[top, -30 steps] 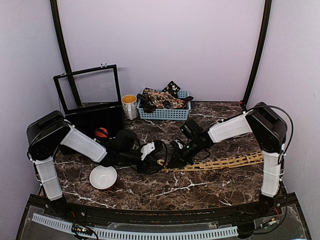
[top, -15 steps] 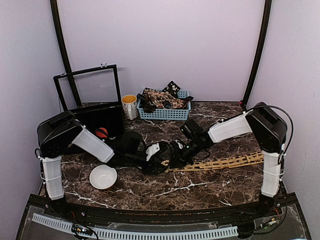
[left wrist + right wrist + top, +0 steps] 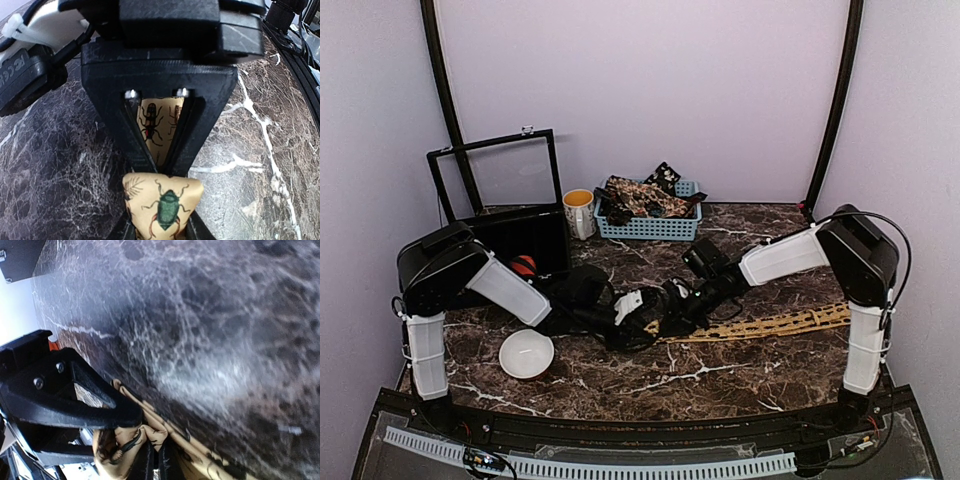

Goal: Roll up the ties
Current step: Roll the tie at the center of the board.

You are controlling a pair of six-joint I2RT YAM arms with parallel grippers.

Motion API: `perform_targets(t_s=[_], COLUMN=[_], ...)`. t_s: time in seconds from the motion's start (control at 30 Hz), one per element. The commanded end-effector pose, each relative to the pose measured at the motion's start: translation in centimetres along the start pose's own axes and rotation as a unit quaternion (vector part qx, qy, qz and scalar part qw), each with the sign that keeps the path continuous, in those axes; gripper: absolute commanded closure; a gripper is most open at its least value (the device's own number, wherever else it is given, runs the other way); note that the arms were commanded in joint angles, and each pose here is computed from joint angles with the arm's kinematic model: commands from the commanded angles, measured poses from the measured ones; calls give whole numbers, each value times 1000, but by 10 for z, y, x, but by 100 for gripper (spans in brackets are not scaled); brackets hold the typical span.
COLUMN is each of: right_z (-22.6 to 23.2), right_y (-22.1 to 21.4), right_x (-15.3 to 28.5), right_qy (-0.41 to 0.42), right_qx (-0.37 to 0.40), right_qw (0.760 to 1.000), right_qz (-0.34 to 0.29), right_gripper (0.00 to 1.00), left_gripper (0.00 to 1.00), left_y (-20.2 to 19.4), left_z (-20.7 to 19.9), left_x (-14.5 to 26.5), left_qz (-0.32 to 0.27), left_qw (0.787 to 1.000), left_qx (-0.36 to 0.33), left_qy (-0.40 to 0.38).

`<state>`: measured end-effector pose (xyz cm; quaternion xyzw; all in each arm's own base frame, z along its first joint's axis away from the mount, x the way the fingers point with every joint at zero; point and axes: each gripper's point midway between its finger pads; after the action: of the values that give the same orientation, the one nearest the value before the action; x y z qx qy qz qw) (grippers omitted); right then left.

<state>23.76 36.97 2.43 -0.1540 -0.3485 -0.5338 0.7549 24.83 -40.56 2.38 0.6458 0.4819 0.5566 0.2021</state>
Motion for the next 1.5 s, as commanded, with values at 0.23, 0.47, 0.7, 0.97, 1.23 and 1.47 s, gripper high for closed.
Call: perform_targets(t_s=[0.23, 0.47, 0.7, 0.97, 1.23, 1.47], right_z=[16, 45, 30, 9, -9, -33], right_y=[4, 11, 1, -6, -17, -26], right_x=[46, 46, 21, 14, 16, 21], right_qy=[7, 55, 25, -12, -31, -55], right_qx=[12, 23, 17, 3, -5, -23], right_qw=[998, 996, 999, 1000, 999, 998], right_qz=[-63, -68, -18, 1, 8, 10], right_gripper=[69, 52, 57, 98, 100, 100], left_gripper=[72, 72, 72, 70, 39, 29], left_y=[-52, -51, -51, -48, 1, 8], left_z=[3, 3, 1, 2, 3, -2], left_x=[1, 1, 0, 1, 19, 34], left_qz=[96, 98, 98, 95, 18, -16], left_qw=[995, 995, 995, 995, 999, 999], left_qx=[18, 16, 16, 19, 35, 19], left_qy=[23, 23, 17, 19, 14, 23])
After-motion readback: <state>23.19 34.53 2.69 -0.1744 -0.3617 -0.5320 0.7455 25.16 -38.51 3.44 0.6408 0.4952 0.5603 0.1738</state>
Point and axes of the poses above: each gripper's point midway between its finger pads, its own x axis back along the fingers, its own z axis along the line the jaws close on, y = z × x, and after that the axes turned 15 degrees about x, right-handed
